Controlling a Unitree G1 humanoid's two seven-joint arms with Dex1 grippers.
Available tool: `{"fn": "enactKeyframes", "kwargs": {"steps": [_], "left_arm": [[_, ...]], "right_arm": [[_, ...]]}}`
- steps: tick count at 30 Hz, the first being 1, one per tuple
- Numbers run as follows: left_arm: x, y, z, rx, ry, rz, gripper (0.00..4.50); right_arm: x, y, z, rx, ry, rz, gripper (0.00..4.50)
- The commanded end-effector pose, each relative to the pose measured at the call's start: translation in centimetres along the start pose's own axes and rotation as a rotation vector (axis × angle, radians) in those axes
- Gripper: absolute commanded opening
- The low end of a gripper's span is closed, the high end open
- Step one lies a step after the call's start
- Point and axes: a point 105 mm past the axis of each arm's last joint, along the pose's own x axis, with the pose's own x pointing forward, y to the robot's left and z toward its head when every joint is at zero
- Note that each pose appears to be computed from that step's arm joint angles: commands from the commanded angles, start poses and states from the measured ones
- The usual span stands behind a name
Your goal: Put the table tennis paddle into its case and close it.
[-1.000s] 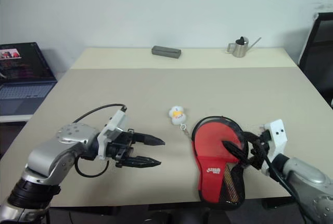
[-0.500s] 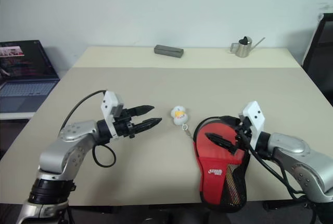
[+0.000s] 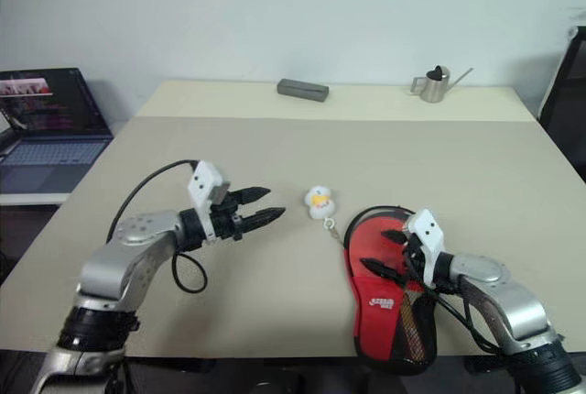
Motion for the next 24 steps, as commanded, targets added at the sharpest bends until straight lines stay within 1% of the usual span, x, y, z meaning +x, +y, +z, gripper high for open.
{"fn": "enactKeyframes", "kwargs": {"steps": [1, 3, 4, 6, 7, 8, 9, 13, 19, 24], "left_arm": [[1.0, 1.5, 0.6, 0.028, -0.001, 0.046, 3.05], [1.6, 1.7, 0.6, 0.014, 0.001, 0.041, 3.05], [1.9, 1.7, 0.7, 0.009, 0.0, 0.034, 3.22], [2.7, 1.0, 0.6, 0.006, 0.005, -0.01, 3.61], [3.1, 0.9, 0.6, 0.01, 0.005, -0.02, 3.91], [3.2, 0.8, 0.6, 0.013, 0.006, -0.025, 4.33], [3.4, 0.8, 0.7, 0.015, 0.005, -0.021, 4.49], [4.6, 0.4, 0.5, 0.0, 0.011, -0.048, 4.49], [6.3, 0.8, 1.0, 0.005, 0.001, -0.037, 4.49], [7.7, 0.6, 0.4, 0.022, 0.036, -0.056, 4.49]], "right_arm": [[0.4, 0.5, 0.4, -0.032, -0.036, 0.018, 4.45], [0.6, 0.7, 0.3, -0.031, -0.044, 0.018, 4.45], [0.8, 0.8, 0.3, -0.03, -0.05, 0.018, 4.48], [1.2, 0.9, 0.3, -0.028, -0.057, 0.017, 4.5], [1.3, 0.9, 0.2, -0.03, -0.058, 0.017, 4.5], [1.4, 1.0, 0.2, -0.031, -0.057, 0.017, 4.5], [1.4, 1.0, 0.1, -0.035, -0.056, 0.016, 4.5], [1.4, 0.8, 0.1, -0.03, -0.062, 0.004, 4.5], [1.7, 1.3, 0.3, -0.021, -0.071, 0.015, 4.5], [1.9, 1.5, 0.4, -0.017, -0.073, 0.017, 4.5]]}}
